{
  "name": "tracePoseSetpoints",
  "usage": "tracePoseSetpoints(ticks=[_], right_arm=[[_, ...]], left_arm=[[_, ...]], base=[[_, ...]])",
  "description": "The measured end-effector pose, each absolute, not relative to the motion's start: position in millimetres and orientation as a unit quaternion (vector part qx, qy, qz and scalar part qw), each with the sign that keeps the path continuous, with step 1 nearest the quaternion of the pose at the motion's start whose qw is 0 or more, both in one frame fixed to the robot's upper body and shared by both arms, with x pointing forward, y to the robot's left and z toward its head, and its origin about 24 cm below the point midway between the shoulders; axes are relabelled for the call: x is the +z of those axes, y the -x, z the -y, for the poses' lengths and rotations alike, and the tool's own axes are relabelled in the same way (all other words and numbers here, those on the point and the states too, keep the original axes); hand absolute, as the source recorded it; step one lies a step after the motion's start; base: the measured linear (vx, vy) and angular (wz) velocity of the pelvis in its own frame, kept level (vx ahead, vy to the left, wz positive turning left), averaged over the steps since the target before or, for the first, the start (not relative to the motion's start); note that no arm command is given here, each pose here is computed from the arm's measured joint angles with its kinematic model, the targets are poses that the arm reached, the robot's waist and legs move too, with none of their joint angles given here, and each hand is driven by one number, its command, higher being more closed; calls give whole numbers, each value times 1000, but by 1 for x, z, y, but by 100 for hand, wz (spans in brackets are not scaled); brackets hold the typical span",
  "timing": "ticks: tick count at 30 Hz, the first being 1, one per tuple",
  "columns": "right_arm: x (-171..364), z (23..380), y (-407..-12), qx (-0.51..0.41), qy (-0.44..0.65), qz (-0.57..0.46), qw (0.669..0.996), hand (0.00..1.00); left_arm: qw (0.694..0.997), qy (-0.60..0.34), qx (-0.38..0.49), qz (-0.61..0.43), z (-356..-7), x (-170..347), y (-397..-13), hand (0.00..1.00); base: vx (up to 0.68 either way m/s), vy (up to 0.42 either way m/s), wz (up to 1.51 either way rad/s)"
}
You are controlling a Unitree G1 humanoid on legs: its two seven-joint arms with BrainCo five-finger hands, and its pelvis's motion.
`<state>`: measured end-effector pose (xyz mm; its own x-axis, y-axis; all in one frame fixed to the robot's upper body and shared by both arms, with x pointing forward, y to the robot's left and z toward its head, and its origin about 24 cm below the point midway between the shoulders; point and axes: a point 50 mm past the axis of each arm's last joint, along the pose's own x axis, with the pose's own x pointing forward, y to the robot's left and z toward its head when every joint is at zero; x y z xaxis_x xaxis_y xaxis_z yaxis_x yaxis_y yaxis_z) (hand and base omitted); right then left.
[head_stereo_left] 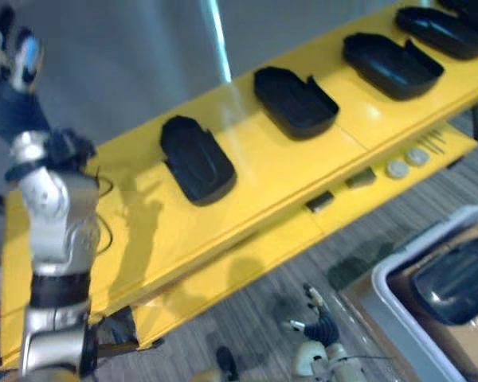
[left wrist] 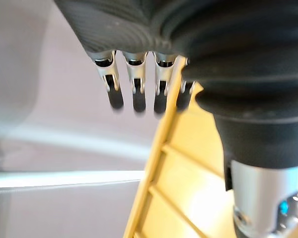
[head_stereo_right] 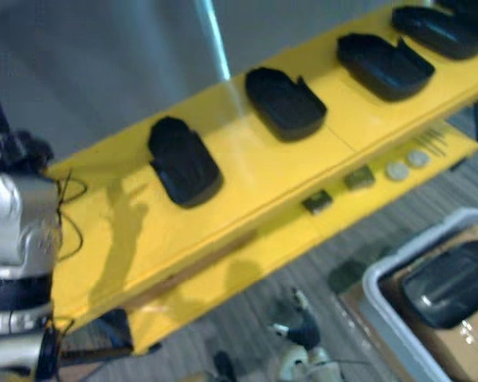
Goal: Walk over and take plastic housings, then place them on the shelf
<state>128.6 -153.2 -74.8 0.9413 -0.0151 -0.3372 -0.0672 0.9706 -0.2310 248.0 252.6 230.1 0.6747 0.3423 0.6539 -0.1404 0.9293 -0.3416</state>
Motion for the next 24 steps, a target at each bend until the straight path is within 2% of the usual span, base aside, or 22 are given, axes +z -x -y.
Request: tracePoseSetpoints(ticks=[6,10,13,20,24], right_arm=[[-77,155,-122,-36,118,-179,976,0],[-78,159,-121,-52,121,-181,975,0],[-80,166,-121,-71,127,-185,972,0],[-81,168,-124,-74,130,-184,971,0],[-82,169,-130,-72,139,-179,971,0]], left_arm=[[946,194,51,253,-213,141,-202,100],[950,194,-29,244,-184,135,-196,100],[946,219,-102,216,-157,127,-195,100],[939,266,-180,122,-115,98,-200,100],[920,277,-259,99,-82,97,-199,100]], base=[[-28,-6,30],[-18,3,6],[-15,5,6],[0,0,0],[0,0,0]])
